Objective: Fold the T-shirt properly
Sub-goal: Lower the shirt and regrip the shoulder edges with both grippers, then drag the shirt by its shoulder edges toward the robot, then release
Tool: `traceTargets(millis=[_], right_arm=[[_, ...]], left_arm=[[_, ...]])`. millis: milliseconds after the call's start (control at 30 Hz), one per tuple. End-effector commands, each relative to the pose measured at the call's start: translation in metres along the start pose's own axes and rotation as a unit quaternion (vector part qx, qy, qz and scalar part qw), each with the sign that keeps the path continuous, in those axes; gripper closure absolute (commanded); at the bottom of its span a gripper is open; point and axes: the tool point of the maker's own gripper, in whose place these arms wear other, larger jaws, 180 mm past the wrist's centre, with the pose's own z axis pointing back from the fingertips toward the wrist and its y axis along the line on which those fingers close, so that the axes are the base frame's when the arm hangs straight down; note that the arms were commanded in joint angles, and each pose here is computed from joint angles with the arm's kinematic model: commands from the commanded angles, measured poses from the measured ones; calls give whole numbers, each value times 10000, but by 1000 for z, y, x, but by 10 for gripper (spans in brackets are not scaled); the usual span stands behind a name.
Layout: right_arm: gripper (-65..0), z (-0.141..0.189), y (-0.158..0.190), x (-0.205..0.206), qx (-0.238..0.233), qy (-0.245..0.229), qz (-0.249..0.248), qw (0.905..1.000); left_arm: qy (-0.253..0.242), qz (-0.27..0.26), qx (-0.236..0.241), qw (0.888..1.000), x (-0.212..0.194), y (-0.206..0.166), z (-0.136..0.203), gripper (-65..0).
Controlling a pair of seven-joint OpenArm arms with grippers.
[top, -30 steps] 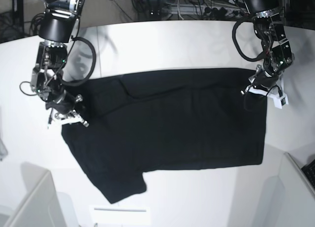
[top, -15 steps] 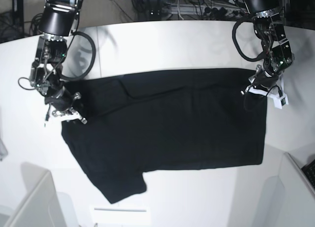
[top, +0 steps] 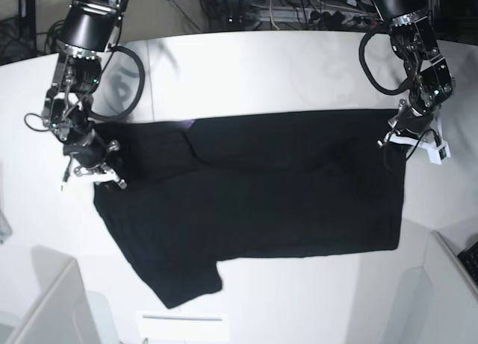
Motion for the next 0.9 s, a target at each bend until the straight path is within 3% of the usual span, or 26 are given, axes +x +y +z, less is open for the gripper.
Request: traceTargets(millis=[0,500,533,600,667,767,867], right_arm=[[0,3,8,18,114,-241,86,9996],[0,4,3,15,57,-195,46,9998],[-45,5,0,13,24,-174,40,9998],[-195,6,-2,11,2,-159,47,9999],[-294,8,-4,9,-17,-178,41,9998],[-275,23,-12,20,-86,-461,-29,9989],[-263,47,-12,25,-95,-816,-134,9965]], left_arm=[[-225,-63,-41,9997,15,-2,3,0],[-134,7,18,9999,10,5,-1,0],[-134,7,18,9999,10,5,-1,0],[-148,13,24,9999,11,5,0,-133],[-189,26,11,9998,13,5,0,-281],[-308,27,-2,9995,21,5,3,-467],[-873,195,-69,9960,52,10,31,-535]])
